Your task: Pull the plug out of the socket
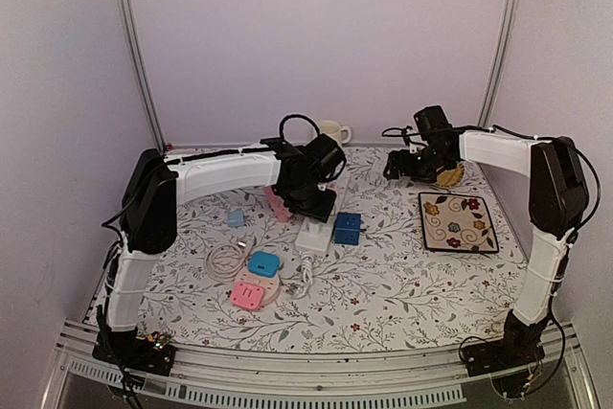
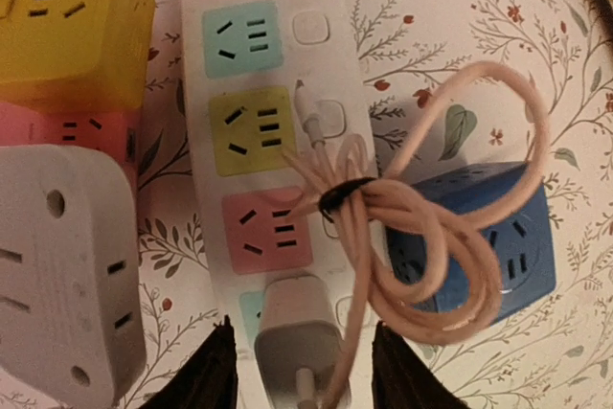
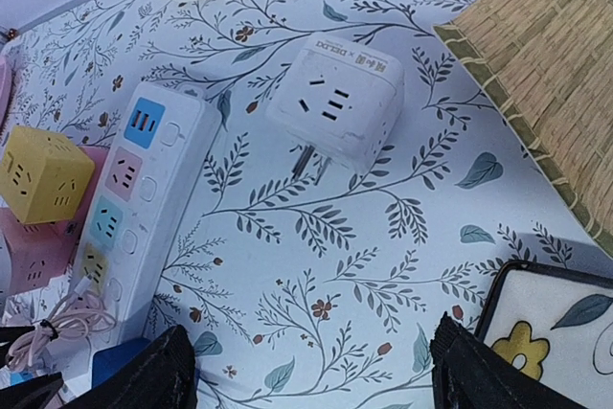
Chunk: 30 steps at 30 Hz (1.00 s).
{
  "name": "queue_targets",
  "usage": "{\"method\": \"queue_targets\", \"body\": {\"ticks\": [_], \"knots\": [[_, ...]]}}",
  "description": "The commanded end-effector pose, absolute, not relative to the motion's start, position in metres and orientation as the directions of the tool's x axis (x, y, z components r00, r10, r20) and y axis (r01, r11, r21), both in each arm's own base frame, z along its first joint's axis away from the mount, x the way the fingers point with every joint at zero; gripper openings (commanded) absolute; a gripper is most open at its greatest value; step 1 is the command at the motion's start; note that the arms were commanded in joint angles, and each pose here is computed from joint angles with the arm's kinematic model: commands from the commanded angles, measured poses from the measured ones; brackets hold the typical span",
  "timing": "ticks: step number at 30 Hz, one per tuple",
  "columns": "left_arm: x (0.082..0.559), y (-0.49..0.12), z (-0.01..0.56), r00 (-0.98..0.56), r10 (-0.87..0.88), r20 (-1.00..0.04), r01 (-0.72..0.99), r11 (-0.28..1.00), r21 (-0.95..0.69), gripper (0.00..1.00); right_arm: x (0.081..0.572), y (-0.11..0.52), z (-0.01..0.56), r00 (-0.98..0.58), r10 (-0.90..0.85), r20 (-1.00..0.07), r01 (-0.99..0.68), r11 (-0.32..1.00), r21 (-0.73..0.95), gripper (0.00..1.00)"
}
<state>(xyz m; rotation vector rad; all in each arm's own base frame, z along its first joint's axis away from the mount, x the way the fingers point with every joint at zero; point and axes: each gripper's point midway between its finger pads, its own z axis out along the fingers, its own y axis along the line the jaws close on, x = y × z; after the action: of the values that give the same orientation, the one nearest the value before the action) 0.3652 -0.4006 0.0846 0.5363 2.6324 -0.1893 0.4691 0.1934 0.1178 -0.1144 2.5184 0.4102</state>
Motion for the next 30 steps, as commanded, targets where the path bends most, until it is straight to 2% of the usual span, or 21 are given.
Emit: {"method": "queue_targets", "body": {"ticks": [1,4,8,15,24,30], "knots": [[0.371,-0.390,0.077,-0.834,0.342,-0.433,0.361,0.932,0.039,0.48,0.476,0.202,0.126,-0.813,-0.005,-0.582,-0.203,0.940,0.276,0.88],[0.371,-0.393,0.070,-0.834,0.356,-0.422,0.374,0.926,0.041,0.45,0.476,0.206,0.125,-0.817,-0.014,-0.577,-0.220,0.932,0.289,0.88],[0.370,-0.398,0.067,-0.827,0.379,-0.416,0.405,0.914,0.028,0.33,0.476,0.216,0.124,-0.823,-0.030,-0.568,-0.252,0.915,0.316,0.88],[0.362,-0.434,0.082,-0.756,0.441,-0.484,0.542,0.836,-0.084,0.20,0.471,0.247,0.125,-0.820,-0.088,-0.566,-0.333,0.878,0.345,0.88],[0.349,-0.457,0.085,-0.689,0.514,-0.511,0.642,0.760,-0.101,0.17,0.457,0.278,0.102,-0.848,-0.146,-0.510,-0.386,0.829,0.404,0.84],[0.343,-0.462,0.085,-0.673,0.531,-0.516,0.664,0.740,-0.104,0.18,0.450,0.292,0.087,-0.871,-0.157,-0.466,-0.392,0.793,0.466,0.69]]}}
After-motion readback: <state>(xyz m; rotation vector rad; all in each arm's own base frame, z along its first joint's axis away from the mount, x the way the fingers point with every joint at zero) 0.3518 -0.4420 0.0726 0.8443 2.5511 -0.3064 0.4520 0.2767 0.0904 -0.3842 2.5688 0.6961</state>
